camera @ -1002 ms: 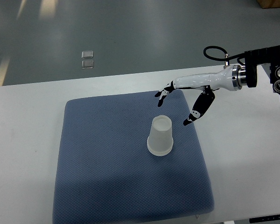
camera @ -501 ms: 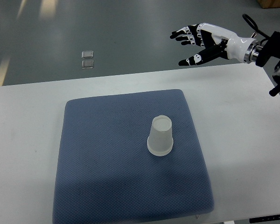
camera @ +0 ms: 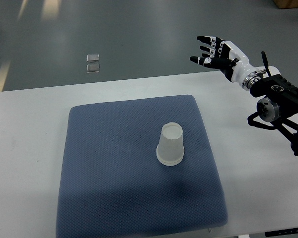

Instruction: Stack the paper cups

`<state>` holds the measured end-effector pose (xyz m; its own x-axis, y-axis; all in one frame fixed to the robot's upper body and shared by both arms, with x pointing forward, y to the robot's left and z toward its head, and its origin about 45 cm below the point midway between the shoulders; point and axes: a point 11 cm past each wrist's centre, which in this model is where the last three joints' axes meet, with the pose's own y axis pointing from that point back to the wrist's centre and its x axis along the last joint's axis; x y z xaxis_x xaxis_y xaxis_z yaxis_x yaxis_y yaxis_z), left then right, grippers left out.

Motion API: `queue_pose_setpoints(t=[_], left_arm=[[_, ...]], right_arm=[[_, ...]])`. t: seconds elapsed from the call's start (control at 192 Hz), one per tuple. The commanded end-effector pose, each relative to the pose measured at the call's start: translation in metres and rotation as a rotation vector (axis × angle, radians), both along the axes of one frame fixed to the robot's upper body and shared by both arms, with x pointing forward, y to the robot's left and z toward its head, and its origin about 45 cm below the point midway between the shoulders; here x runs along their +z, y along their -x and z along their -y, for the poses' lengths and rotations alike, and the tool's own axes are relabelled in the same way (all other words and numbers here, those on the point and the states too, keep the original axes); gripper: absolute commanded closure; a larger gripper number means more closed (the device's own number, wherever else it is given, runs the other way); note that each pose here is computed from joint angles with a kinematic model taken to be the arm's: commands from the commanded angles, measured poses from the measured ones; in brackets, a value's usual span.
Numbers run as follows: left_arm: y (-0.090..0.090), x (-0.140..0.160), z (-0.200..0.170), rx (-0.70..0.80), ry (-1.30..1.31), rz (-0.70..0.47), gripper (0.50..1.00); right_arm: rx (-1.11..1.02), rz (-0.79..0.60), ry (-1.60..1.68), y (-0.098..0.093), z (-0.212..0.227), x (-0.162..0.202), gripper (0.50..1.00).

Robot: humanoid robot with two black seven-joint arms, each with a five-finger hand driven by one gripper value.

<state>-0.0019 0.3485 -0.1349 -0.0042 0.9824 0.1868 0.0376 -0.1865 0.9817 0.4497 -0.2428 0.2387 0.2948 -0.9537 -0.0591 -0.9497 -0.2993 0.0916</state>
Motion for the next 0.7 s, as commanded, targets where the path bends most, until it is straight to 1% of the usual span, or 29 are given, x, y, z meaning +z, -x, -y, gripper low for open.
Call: queue_pose_setpoints(t=[0.0, 0.402, 0.694], left_arm=[[0.000, 0.000, 0.000, 0.000, 0.000, 0.000, 0.500], [0.000, 0.000, 0.000, 0.000, 0.000, 0.000, 0.500], [0.000, 0.000, 0.000, 0.000, 0.000, 0.000, 0.500]], right_arm=[[0.001, -0.022, -0.012, 0.005, -0.005, -0.012, 0.585], [0.025, -0.086, -0.053, 0.022, -0.026, -0.043, 0.583], [0.012, -0.097, -0.071, 0.023, -0.026, -0.046, 0.583]])
